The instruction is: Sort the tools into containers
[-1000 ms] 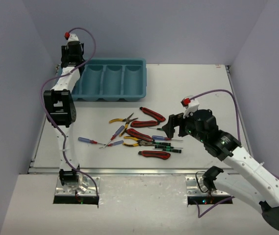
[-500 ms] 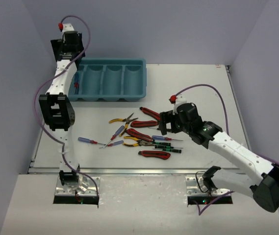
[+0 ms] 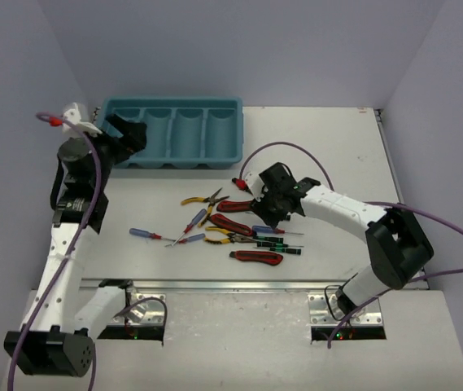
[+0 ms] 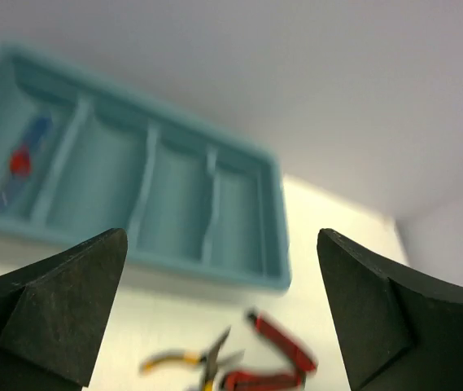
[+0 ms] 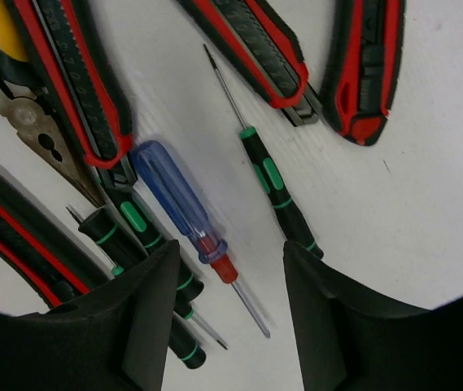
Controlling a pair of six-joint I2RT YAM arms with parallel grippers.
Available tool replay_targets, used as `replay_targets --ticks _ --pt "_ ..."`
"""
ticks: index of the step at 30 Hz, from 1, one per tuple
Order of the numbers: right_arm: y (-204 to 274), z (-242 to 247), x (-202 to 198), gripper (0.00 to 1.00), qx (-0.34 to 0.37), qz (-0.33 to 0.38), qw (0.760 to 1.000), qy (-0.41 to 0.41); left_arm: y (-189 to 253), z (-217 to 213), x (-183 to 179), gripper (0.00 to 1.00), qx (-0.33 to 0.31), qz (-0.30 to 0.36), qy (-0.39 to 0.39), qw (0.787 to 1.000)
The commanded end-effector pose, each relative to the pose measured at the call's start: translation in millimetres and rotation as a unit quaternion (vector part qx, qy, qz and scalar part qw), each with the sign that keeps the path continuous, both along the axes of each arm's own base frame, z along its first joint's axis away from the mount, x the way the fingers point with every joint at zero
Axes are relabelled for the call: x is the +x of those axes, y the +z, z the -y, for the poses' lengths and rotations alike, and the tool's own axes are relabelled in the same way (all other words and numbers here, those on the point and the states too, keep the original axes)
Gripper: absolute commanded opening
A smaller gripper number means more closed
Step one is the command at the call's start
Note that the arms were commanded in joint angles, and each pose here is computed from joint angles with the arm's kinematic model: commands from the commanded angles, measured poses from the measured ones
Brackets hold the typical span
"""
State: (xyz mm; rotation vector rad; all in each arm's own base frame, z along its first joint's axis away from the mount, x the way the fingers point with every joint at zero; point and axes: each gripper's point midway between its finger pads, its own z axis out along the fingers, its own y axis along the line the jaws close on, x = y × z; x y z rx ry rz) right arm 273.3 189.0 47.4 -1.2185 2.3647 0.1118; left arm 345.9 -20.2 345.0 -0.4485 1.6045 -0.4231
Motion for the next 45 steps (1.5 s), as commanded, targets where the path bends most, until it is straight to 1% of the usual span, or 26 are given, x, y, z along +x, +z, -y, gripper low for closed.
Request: replay_targets --ticks 1,5,7,9,12,18,22,24,25,27,28,31,33,35,37,38,40,41,43,44,45 --pt "2.6 -23.9 -9.1 0.48 0.032 -0.045 0.996 0.074 -59.5 49.4 -25.0 1.0 -0.037 -0.087 -0.136 0.986" --pt "-4.3 -30.9 -19.2 0.46 0.051 -0.07 0.993 0.084 -55.1 43.0 -39.1 1.0 -0.01 -0.08 -0.125 0.989" --pt "-13.3 -25.0 -17.1 0.45 0.032 -0.07 0.994 0.076 -55.6 40.5 -42.8 1.0 0.006 -0.081 -0.123 0.989" --pt "-21.6 -20.4 -12.9 0.4 0.019 -0.064 0.996 0.066 -58.0 40.5 -45.4 1.0 0.011 -0.083 -0.125 0.989" --pt "-28.7 -21.9 -14.3 0.39 0.021 -0.071 0.995 0.066 -61.2 40.6 -46.8 1.0 0.014 -0.085 -0.127 0.988" --pt "-53.6 -11.0 -12.7 0.35 -0.021 -0.087 0.994 0.058 -69.6 40.9 -46.2 1.0 0.018 -0.093 -0.129 0.987" --pt "-61.7 -3.8 -3.0 0.31 -0.045 -0.07 0.995 0.046 -77.4 42.9 -46.0 1.0 0.017 -0.099 -0.137 0.986" --pt "-60.9 -2.8 0.9 0.25 -0.048 -0.061 0.996 0.042 -78.9 43.1 -45.6 1.0 0.016 -0.1 -0.137 0.985" --pt "-59.3 -0.9 3.1 0.21 -0.051 -0.053 0.997 0.036 -79.1 43.6 -45.7 1.0 0.016 -0.1 -0.139 0.985" --pt "-47.4 1.9 10.4 0.12 -0.052 -0.025 0.998 0.021 -80.1 45.9 -45.8 1.0 0.012 -0.099 -0.144 0.985" --pt "-39.9 4.0 13.4 0.1 -0.053 -0.011 0.998 0.014 -79.8 48.0 -46.0 1.0 0.009 -0.097 -0.15 0.984" --pt "-11.4 10.0 18.5 0.08 -0.047 0.024 0.999 -0.013 -82.7 58.1 -46.9 1.0 -0.007 -0.097 -0.176 0.98" --pt "18.3 7.2 19.5 0.06 -0.014 0.053 0.998 -0.028 -78.0 75.3 -49.0 1.0 -0.032 -0.08 -0.217 0.972" --pt "49.8 0.5 19.4 0.01 0.035 0.082 0.995 -0.041 -79.3 102.7 -55.4 1.0 -0.064 -0.063 -0.274 0.957" --pt "85.9 -11.2 18.4 0.0 0.106 0.113 0.987 -0.05 -56.2 132.6 -63.1 1.0 -0.095 -0.006 -0.331 0.939" --pt "102.6 -30.5 11.2 0.0 0.176 0.102 0.978 -0.046 -54.8 145.4 -67.6 1.0 -0.107 0.01 -0.35 0.93" --pt "134.6 -60.2 -7.4 0.0 0.286 0.079 0.955 -0.016 -29.2 169.2 -78.9 1.0 -0.119 0.08 -0.392 0.909" --pt "150.2 -72.1 -21.1 0.0 0.336 0.067 0.94 0.008 -23.7 182.0 -85.8 1.0 -0.13 0.09 -0.411 0.898" --pt "184.2 -93.4 -45.8 0.0 0.432 0.036 0.9 0.049 -13.2 202.4 -95.4 1.0 -0.144 0.109 -0.44 0.879" --pt "197.3 -101.7 -55.2 0.0 0.464 0.016 0.884 0.063 -8.4 209.7 -98.7 1.0 -0.146 0.119 -0.451 0.872" --pt "207.3 -105.6 -56.9 0.0 0.482 0.012 0.874 0.065 -4.7 211.9 -98.2 1.0 -0.147 0.127 -0.453 0.87"
